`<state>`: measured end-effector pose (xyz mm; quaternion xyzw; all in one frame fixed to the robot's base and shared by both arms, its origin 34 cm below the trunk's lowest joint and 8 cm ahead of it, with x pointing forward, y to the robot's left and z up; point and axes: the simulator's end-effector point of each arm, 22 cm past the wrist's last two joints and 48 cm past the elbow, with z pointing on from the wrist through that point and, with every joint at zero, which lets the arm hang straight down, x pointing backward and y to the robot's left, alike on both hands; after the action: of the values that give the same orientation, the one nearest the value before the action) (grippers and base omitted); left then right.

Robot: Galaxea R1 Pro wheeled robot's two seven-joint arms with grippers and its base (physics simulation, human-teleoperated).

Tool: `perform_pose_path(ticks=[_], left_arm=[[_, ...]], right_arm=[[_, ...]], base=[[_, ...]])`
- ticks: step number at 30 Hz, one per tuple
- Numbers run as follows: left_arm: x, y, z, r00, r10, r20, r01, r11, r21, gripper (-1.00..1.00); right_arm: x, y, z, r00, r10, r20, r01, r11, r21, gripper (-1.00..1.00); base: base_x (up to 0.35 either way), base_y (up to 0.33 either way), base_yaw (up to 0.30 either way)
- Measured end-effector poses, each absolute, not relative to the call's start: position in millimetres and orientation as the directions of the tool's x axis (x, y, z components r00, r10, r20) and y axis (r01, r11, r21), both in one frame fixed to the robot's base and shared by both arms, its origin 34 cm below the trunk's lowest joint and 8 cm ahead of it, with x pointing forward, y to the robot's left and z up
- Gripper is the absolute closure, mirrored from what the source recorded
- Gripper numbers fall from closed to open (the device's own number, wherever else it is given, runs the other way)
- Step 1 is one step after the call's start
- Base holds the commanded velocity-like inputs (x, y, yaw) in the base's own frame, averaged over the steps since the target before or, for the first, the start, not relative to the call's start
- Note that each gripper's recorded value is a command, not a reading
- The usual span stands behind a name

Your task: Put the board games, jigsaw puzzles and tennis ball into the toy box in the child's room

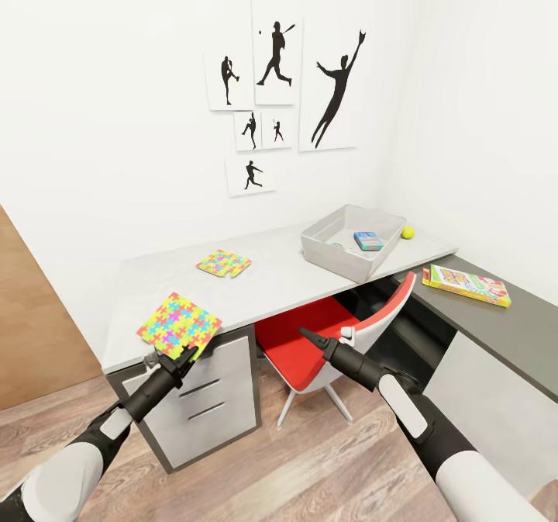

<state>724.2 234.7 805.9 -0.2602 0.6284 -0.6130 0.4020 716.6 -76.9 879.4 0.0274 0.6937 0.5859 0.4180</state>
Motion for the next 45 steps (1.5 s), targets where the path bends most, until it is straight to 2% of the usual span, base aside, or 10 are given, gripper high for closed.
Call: perform_pose_path(ticks=[10, 23, 37, 45], left_arm=[[719, 225, 806, -0.592, -0.775, -0.222, 0.184, 0.139, -0.973, 1.00], [715, 219, 837, -0.686, -0.680, -0.258, 0.246, 0.118, -0.962, 1.00], [712, 209, 837, -0.714, -0.646, -0.269, 0.249, 0.125, -0.961, 1.00], [704, 200, 832, -0.777, -0.604, -0.179, 0.166, 0.077, -0.983, 1.00]], right_arm=[[717, -77, 879, -0.649, 0.528, -0.548, -0.452, 0.312, 0.836, -1.00], [717, -77, 879, -0.649, 0.528, -0.548, -0.452, 0.312, 0.836, -1.00], [717, -77, 879, -0.649, 0.528, -0.548, -0.452, 0.312, 0.836, -1.00], [717, -77, 879, -0.649, 0.528, -0.547, -0.451, 0.312, 0.836, -1.00]], base=[[0.000, 0.000, 0.000], [0.000, 0.000, 0.000], [0.000, 0.000, 0.000], [0.000, 0.000, 0.000]])
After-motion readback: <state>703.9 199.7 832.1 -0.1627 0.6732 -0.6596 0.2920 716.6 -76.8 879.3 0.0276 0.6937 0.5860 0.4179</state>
